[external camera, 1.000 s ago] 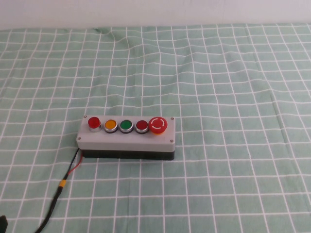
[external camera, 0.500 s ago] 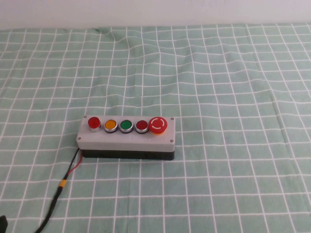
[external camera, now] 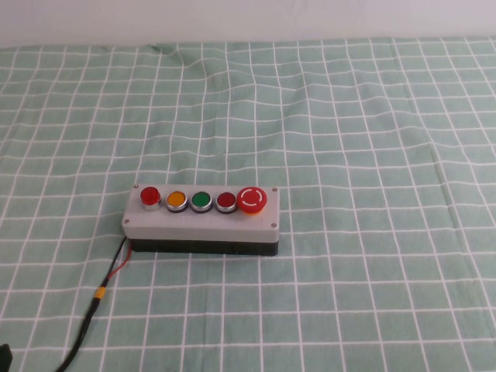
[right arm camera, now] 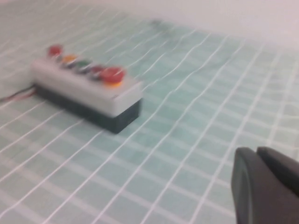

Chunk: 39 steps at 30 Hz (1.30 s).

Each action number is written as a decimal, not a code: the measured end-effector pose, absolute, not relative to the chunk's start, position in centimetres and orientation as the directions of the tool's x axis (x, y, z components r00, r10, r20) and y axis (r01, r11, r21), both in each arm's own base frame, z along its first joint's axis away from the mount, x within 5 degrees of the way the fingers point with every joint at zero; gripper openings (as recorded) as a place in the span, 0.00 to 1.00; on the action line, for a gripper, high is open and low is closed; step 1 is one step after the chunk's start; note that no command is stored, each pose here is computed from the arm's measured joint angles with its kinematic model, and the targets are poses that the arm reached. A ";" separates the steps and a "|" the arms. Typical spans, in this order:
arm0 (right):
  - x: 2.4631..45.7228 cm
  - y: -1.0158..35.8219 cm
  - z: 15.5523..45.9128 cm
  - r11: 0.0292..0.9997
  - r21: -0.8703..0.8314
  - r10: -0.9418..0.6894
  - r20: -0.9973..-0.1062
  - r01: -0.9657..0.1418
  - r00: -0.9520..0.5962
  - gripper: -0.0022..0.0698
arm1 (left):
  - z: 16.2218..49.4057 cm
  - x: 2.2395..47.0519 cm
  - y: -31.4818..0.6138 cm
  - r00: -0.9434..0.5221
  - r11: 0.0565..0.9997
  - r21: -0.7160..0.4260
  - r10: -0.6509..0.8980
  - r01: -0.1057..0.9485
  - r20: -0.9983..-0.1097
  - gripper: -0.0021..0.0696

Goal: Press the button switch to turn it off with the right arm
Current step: 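Press the lit red button on the button box to turn it off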

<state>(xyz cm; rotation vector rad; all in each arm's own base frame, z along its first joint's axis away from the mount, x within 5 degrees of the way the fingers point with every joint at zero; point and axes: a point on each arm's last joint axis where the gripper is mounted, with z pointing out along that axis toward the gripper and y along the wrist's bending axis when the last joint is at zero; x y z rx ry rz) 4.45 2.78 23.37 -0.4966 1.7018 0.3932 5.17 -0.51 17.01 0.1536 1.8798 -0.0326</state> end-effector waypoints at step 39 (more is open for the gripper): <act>5.3 0.6 17.2 0.992 0.118 0.103 -0.950 -0.035 -0.295 0.01 | 17.0 5.2 -0.5 -0.302 0.991 0.055 0.090 0.123 -0.949 0.02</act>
